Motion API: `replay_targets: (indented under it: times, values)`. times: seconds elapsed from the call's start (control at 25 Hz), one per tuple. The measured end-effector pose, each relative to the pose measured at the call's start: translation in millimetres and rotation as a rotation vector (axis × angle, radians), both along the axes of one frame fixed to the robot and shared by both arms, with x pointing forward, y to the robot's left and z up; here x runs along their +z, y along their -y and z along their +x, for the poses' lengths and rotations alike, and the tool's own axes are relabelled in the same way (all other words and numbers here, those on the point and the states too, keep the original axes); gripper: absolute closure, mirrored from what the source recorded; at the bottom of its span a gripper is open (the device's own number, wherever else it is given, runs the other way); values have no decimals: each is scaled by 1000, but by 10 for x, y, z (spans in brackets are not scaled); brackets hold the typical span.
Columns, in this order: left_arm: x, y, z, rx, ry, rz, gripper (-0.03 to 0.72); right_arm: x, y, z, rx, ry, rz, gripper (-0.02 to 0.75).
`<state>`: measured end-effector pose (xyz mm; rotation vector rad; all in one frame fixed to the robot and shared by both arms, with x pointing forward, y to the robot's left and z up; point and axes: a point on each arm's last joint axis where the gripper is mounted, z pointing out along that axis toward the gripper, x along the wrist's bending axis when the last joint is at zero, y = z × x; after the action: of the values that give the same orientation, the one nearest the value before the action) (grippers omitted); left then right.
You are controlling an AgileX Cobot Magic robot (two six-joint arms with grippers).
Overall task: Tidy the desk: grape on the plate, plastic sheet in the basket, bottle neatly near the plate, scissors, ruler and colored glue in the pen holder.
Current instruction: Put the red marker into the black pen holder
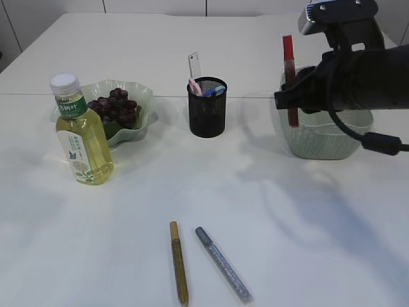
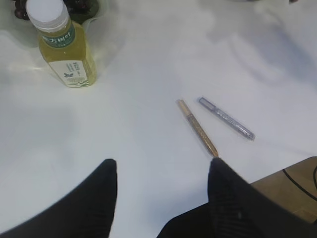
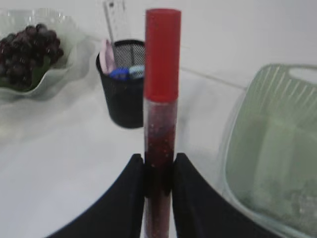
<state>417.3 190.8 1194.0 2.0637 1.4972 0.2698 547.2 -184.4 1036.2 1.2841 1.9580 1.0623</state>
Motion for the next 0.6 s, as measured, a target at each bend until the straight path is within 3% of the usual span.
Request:
replay_targets:
  times: [0.36, 0.6]
  values:
    - [0, -6, 4, -13, 10, 15, 259, 194, -133, 516, -33, 232, 18, 575]
    - [0, -21, 13, -8, 21, 34, 259, 255, -281, 929, -28, 304, 21, 575]
